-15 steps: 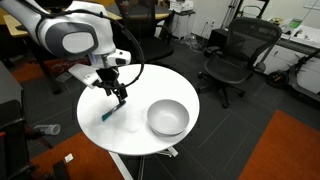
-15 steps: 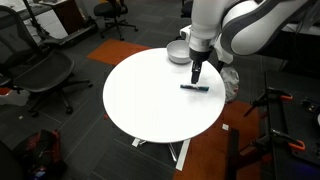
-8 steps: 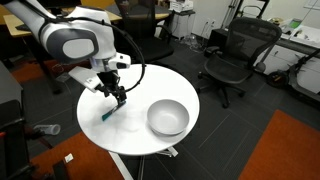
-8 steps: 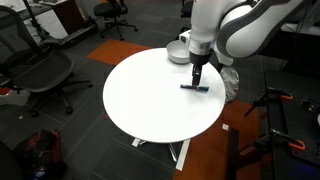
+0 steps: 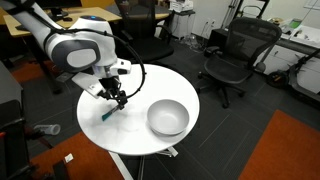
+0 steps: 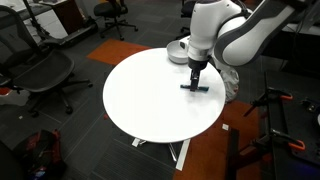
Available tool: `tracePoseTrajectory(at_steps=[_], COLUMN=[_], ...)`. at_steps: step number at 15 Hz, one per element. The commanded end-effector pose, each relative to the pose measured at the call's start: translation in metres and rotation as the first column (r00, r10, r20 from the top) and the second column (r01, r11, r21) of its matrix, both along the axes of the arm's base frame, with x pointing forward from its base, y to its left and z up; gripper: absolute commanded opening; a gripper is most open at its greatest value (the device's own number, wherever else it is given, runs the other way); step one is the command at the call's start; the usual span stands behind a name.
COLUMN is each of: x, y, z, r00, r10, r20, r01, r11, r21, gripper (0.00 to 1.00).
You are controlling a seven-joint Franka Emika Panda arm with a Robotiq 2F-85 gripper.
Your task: Put the marker in the bowl
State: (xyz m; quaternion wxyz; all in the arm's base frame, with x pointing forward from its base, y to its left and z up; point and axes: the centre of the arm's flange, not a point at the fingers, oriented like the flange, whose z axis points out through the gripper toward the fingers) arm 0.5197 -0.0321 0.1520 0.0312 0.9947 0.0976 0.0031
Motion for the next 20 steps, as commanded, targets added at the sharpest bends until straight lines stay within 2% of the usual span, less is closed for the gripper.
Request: tracePoseTrajectory(at_steps=[1, 7, 8, 9, 18, 19, 20], x=[0.007, 0.009, 0.009, 0.010, 0.014, 0.014, 0.014], y=[-0.003, -0.004, -0.003, -0.003, -0.002, -0.002, -0.002], z=[-0.011, -0.023, -0.024, -0.025, -0.026, -0.025, -0.020], r00=[1.000, 1.000, 1.000, 1.000, 0.999, 0.999, 0.999], r10=[0.001, -0.002, -0.003, -0.004, -0.015, -0.018, -0.029], r20=[0.026, 0.024, 0.023, 0.022, 0.029, 0.032, 0.043], r01=[-0.001, 0.002, 0.002, 0.003, 0.014, 0.018, 0.029], r11=[1.000, 1.000, 1.000, 1.000, 1.000, 1.000, 0.999], r21=[0.019, 0.015, 0.016, 0.017, 0.022, 0.022, 0.021], gripper=[1.00, 1.00, 0.75, 0.74, 0.06, 0.00, 0.02])
